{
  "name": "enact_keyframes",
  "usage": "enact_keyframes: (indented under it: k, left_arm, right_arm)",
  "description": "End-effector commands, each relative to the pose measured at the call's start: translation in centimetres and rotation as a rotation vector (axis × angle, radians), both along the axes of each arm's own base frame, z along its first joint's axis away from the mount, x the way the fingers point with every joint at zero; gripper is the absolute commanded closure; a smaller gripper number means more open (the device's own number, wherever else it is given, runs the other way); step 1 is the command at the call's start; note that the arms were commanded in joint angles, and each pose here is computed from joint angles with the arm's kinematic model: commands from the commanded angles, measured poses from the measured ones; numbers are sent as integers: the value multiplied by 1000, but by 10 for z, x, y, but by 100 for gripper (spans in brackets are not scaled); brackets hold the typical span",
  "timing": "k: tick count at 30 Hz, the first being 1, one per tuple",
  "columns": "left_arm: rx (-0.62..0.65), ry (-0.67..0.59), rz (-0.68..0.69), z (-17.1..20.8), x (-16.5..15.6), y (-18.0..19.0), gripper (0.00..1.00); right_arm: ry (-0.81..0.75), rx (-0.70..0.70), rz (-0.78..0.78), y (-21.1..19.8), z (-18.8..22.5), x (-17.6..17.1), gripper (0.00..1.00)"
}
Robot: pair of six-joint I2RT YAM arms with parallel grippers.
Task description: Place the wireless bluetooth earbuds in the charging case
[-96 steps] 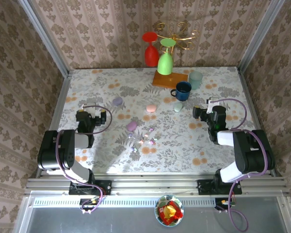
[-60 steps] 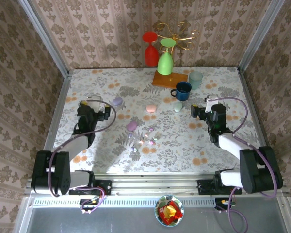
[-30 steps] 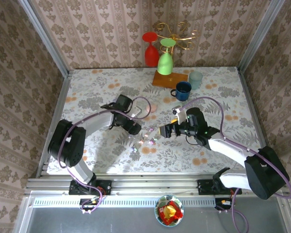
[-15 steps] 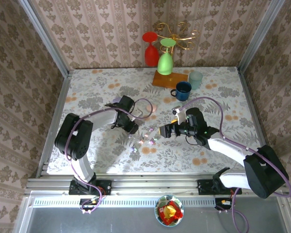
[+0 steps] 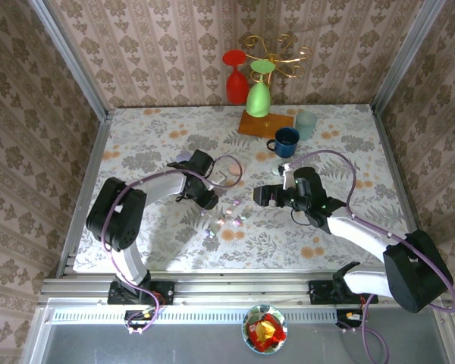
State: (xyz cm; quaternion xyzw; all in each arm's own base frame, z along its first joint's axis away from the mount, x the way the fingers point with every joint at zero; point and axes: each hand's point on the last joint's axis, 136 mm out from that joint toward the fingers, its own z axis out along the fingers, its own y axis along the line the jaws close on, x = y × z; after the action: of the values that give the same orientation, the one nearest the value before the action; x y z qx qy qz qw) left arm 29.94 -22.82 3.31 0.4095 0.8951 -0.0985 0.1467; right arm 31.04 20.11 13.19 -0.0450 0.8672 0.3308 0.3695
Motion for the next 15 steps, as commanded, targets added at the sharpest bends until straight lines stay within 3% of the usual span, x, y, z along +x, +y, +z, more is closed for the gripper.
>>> enact_keyframes:
  k: [1, 9, 15]
  left_arm:
    - [-108, -93, -80, 36, 6, -24, 63]
    - [-310, -208, -187, 79, -1, -59, 65]
    - [-477, -376, -399, 98, -29, -79, 67]
  right_arm:
    - [52, 167, -27, 5, 19, 0, 0]
    - [117, 345, 50, 19, 29, -15, 9]
    - [148, 416, 141, 35, 37, -21, 17]
